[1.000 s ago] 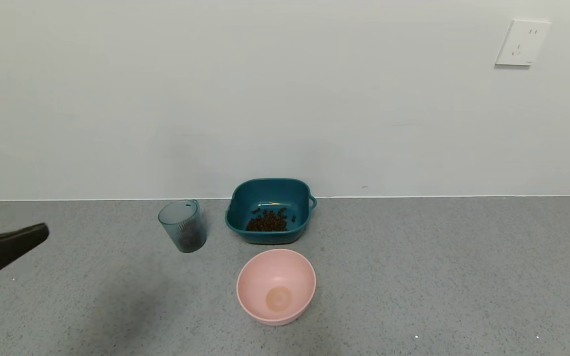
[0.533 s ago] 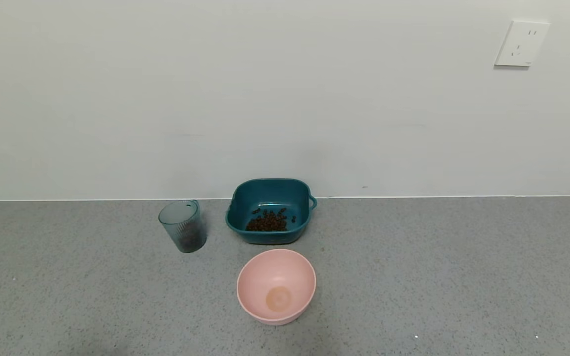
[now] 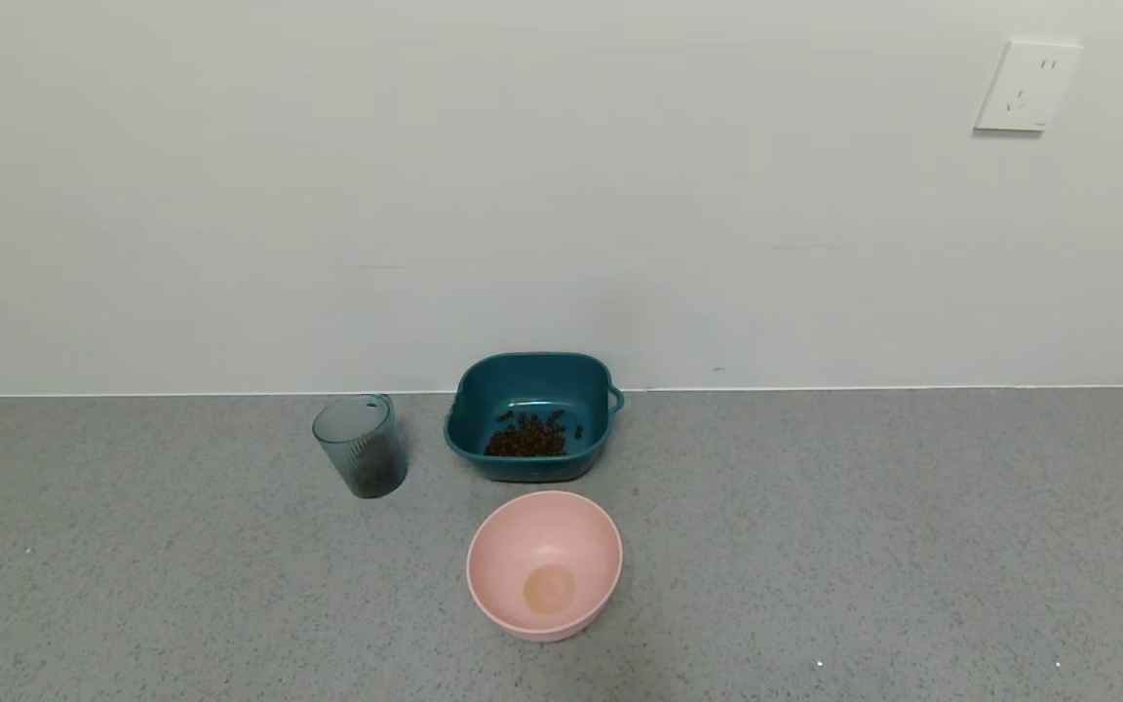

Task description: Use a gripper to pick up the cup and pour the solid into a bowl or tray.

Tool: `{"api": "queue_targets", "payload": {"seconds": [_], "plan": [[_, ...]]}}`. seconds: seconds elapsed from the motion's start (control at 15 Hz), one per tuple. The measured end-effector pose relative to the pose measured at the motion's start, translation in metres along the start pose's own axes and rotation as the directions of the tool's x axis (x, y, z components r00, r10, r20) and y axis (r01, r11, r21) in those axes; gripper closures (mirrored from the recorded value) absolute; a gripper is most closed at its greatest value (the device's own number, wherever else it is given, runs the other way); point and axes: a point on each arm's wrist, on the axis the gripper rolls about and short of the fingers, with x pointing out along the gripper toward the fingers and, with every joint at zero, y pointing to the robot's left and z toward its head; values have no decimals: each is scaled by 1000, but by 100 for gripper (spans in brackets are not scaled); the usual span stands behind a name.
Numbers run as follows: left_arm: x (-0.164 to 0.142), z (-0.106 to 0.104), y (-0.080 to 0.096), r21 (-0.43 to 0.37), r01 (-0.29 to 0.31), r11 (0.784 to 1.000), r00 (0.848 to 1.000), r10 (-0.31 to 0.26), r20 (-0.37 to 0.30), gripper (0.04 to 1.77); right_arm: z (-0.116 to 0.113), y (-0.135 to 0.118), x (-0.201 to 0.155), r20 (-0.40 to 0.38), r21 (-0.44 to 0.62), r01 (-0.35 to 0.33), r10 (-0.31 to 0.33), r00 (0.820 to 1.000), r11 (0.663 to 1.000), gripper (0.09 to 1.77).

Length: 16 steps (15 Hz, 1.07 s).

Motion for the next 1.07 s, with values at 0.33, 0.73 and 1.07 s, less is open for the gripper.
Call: {"api": "queue_targets", "payload": {"seconds": [0.33,0.73,1.07], "plan": [[2,-39,-5,10,-16,1000,1000,16,21,9,0,0,0,0,0,0,0,1000,1000,15],[42,-88,-7,1,-30,1000,993,29,118,9,0,0,0,0,0,0,0,1000,1000,15],[62,-121,-9,-11,-54,999,994,54,95,9,0,0,0,0,0,0,0,1000,1000,15]]}}
